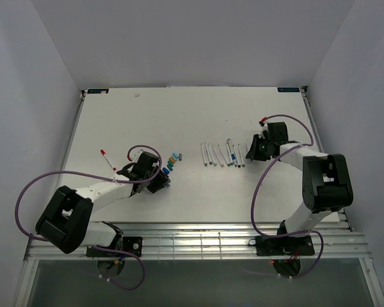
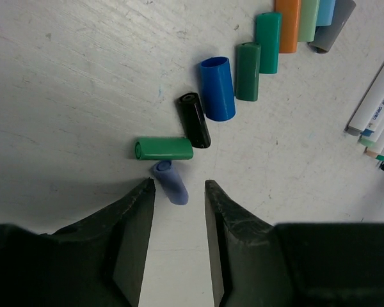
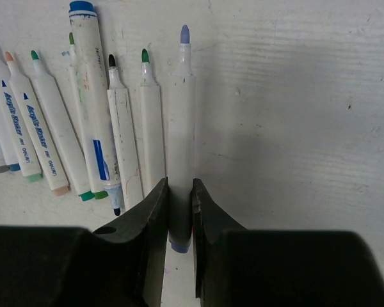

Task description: Open the pen caps

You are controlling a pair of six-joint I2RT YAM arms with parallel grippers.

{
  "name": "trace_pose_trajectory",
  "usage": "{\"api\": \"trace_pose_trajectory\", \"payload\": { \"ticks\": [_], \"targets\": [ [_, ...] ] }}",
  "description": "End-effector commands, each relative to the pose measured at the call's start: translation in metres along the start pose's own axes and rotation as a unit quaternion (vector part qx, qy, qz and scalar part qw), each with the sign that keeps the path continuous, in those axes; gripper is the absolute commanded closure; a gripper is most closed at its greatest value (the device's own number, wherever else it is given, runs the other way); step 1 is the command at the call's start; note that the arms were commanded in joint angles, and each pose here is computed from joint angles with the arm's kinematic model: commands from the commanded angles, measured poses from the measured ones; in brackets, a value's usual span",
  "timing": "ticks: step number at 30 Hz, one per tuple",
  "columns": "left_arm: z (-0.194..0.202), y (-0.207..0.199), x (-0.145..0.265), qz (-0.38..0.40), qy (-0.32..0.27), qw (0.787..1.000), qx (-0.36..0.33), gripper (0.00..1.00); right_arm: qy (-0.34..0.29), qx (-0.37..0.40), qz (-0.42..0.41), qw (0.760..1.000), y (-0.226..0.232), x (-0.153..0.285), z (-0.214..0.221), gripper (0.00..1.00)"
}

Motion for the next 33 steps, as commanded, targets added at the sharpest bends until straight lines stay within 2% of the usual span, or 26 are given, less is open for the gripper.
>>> {"api": "trace_pose_trajectory", "payload": {
  "ticks": [1, 4, 7, 13, 18, 25, 28, 33],
  "targets": [
    [0.007, 0.016, -0.001, -0.032, 0.011, 0.999, -0.002, 0.51, -0.008, 0.009, -0.014, 1.000, 0.001, -0.003, -0.002, 0.92],
    [0.008, 0.017, -0.001, -0.035, 0.011, 0.999, 0.000, 0.49, -0.006, 0.009, -0.013, 1.000, 0.000, -0.004, -0.001, 0.91],
    [0.006, 0.017, 0.001, -0.036, 0.008, 0.999, 0.002, 0.42, -0.004, 0.009, -0.013, 1.000, 0.000, -0.004, 0.002, 0.90],
    [-0.004, 0.007, 0.012, -0.018, -0.006, 1.000, -0.008, 0.40, 0.003, 0.006, -0.016, 1.000, -0.002, -0.005, 0.009, 0.80],
    [-0.031, -0.011, 0.034, 0.001, -0.049, 0.998, -0.026, 0.38, 0.004, 0.007, -0.015, 1.000, -0.002, -0.006, 0.009, 0.70],
    [-0.061, -0.020, 0.062, -0.005, -0.092, 0.995, -0.033, 0.28, 0.000, 0.011, -0.012, 1.000, 0.000, -0.004, 0.007, 0.58],
    [-0.071, -0.014, 0.066, -0.016, -0.097, 0.995, -0.033, 0.25, -0.014, 0.014, -0.011, 1.000, 0.004, 0.002, 0.001, 0.55],
    [-0.114, 0.021, 0.066, -0.056, -0.114, 0.992, -0.002, 0.25, -0.040, 0.031, -0.020, 0.999, 0.023, 0.023, -0.006, 0.53]
  ]
}}
Point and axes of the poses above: each gripper's point midway between its finger pads, its own x axis back along the fingers, its own y axis along the line the jaws close on, z = x × y, the point moved 1 cm from there along x, back along the fingers, and after that the axes turned 14 degrees about -x, right-handed, at the moved point
